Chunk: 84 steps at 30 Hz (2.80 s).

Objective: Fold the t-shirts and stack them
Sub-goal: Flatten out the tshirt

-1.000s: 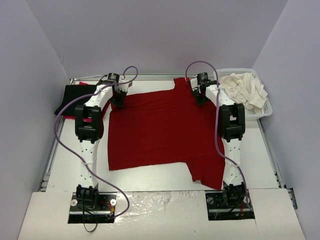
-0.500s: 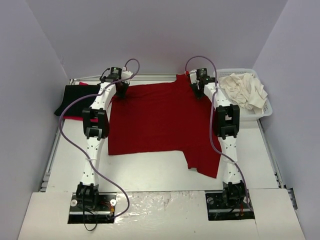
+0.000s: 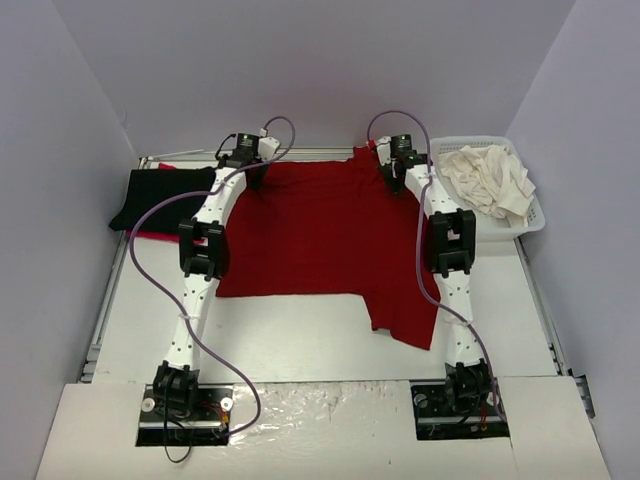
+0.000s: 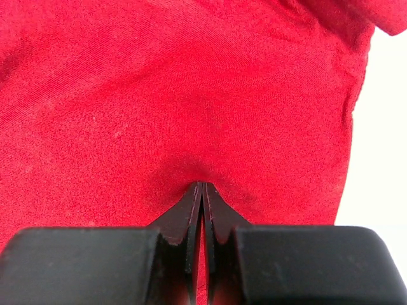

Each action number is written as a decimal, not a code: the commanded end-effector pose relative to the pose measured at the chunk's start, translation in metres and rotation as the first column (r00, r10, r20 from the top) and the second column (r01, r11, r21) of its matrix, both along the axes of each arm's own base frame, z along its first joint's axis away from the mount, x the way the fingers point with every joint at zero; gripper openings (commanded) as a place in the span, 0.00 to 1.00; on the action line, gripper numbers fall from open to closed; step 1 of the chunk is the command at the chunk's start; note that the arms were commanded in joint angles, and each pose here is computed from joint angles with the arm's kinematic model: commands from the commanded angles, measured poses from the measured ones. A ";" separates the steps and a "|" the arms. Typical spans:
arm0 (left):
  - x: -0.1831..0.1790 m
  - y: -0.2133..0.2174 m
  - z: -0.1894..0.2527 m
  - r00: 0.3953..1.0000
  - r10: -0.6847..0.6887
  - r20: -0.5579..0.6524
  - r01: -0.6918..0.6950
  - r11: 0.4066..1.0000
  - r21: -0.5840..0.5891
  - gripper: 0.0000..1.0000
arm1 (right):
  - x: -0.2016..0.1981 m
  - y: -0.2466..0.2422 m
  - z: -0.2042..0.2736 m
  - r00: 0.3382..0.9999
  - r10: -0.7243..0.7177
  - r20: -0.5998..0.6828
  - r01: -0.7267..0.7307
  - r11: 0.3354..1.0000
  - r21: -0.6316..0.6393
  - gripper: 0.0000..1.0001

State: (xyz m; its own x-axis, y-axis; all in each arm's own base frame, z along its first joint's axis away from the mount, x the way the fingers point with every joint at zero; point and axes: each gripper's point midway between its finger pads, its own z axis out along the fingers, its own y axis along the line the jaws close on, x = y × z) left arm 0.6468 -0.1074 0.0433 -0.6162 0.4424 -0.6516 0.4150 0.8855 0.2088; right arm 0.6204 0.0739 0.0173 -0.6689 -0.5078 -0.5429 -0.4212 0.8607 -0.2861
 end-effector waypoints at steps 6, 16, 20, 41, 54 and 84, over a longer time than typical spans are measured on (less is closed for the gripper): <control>0.018 0.014 0.066 0.983 0.058 0.172 -0.075 0.993 0.092 0.02 | -0.002 0.013 0.013 1.000 0.015 0.021 -0.013 0.996 -0.089 0.00; -0.025 0.027 0.231 0.915 0.079 0.397 -0.122 0.989 0.084 0.38 | -0.035 0.033 0.176 0.967 0.034 0.253 -0.004 0.993 -0.119 0.00; -0.069 0.025 0.279 0.903 0.034 0.429 -0.077 0.994 0.084 0.87 | -0.073 0.030 0.216 0.958 0.063 0.280 -0.029 0.992 -0.123 0.35; -0.292 0.031 0.257 0.929 0.102 0.356 -0.017 0.972 -0.235 0.94 | -0.296 -0.007 0.160 0.988 0.112 0.103 -0.132 0.966 0.221 0.56; -0.333 0.029 0.205 0.958 -0.044 0.282 0.123 0.955 -0.269 0.94 | -0.299 -0.059 0.154 0.966 -0.189 0.175 0.121 0.933 0.340 0.56; -0.397 0.070 0.025 0.917 -0.392 -0.075 0.390 0.839 0.379 1.00 | -0.304 -0.088 0.148 0.966 -0.202 0.160 0.142 0.936 0.323 0.88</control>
